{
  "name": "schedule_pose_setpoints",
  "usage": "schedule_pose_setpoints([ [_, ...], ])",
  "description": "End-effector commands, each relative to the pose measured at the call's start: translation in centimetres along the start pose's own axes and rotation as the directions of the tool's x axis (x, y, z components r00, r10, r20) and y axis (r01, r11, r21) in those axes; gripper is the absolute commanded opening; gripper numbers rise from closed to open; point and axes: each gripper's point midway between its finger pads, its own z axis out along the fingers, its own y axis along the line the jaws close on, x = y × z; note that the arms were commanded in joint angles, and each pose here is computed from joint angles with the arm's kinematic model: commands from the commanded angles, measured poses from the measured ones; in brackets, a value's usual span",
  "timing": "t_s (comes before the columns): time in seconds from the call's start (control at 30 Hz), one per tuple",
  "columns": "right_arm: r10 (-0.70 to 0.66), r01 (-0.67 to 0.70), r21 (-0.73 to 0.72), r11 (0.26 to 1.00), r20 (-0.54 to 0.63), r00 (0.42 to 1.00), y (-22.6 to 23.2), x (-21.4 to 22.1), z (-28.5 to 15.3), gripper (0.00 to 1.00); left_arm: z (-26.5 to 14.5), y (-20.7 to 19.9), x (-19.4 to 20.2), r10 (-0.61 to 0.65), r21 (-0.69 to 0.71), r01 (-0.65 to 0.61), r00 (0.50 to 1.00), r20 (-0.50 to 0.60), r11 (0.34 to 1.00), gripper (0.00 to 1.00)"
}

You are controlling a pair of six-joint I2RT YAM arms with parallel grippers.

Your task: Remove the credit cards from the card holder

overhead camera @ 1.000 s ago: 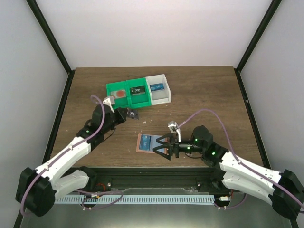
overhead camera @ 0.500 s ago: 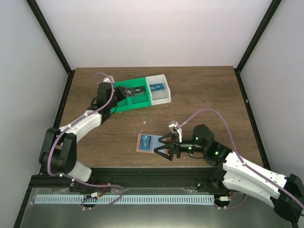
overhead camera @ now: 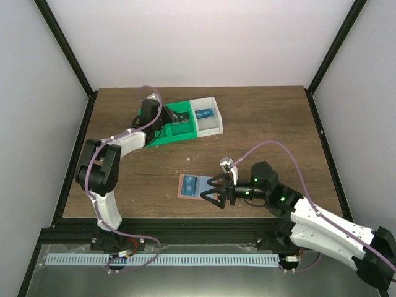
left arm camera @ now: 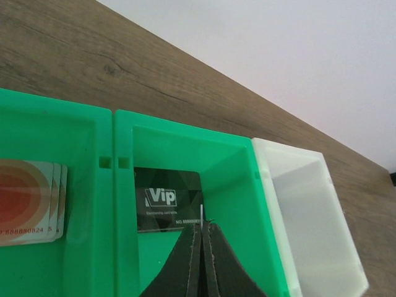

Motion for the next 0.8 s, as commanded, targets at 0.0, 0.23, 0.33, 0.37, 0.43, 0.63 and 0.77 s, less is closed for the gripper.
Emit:
schedule_pose_setpoints([
  [0.0, -0.025, 0.024, 0.033, 0.999, 0.02, 0.999, 0.3, -1.5, -0.2, 1.0, 1.4, -0.2, -1.6, 0.026, -0.011, -0.025, 0.998, 0.05, 1.0, 0.0],
  [0.23, 0.025, -0.026, 0.056, 0.998, 0.028, 0.999, -0.1, -1.7, -0.2, 1.0, 3.7, -0.4, -1.4, 0.049, -0.015, -0.049, 0.998, 0.024, 0.999, 0.0],
  [0.33, 0.053, -0.055, 0.037, 0.998, 0.042, 0.998, 0.1, -1.5, -0.4, 1.0, 4.7, -0.1, -1.1, 0.061, -0.027, -0.06, 0.998, 0.011, 0.998, 0.0],
  [0.37, 0.059, -0.06, 0.037, 0.997, 0.048, 0.997, 0.1, -1.5, -0.5, 1.0, 5.0, 0.1, -1.1, 0.068, -0.035, -0.068, 0.998, 0.008, 0.997, 0.0],
  [0.43, 0.055, -0.058, 0.04, 0.998, 0.058, 0.997, 0.1, -1.6, -0.6, 1.0, 5.3, 0.2, -1.1, 0.073, -0.042, -0.073, 0.997, 0.01, 0.996, 0.0],
  [0.63, 0.051, -0.056, 0.076, 0.996, 0.058, 0.997, -0.6, -1.4, -0.7, 1.0, 5.7, -0.2, -1.4, 0.078, -0.023, -0.077, 0.997, 0.028, 0.997, 0.0],
  [0.77, 0.065, -0.069, 0.073, 0.995, 0.055, 0.996, -0.8, -1.2, -0.5, 1.0, 6.6, 0.1, -0.8, 0.079, -0.029, -0.079, 0.997, 0.005, 0.996, 0.0],
])
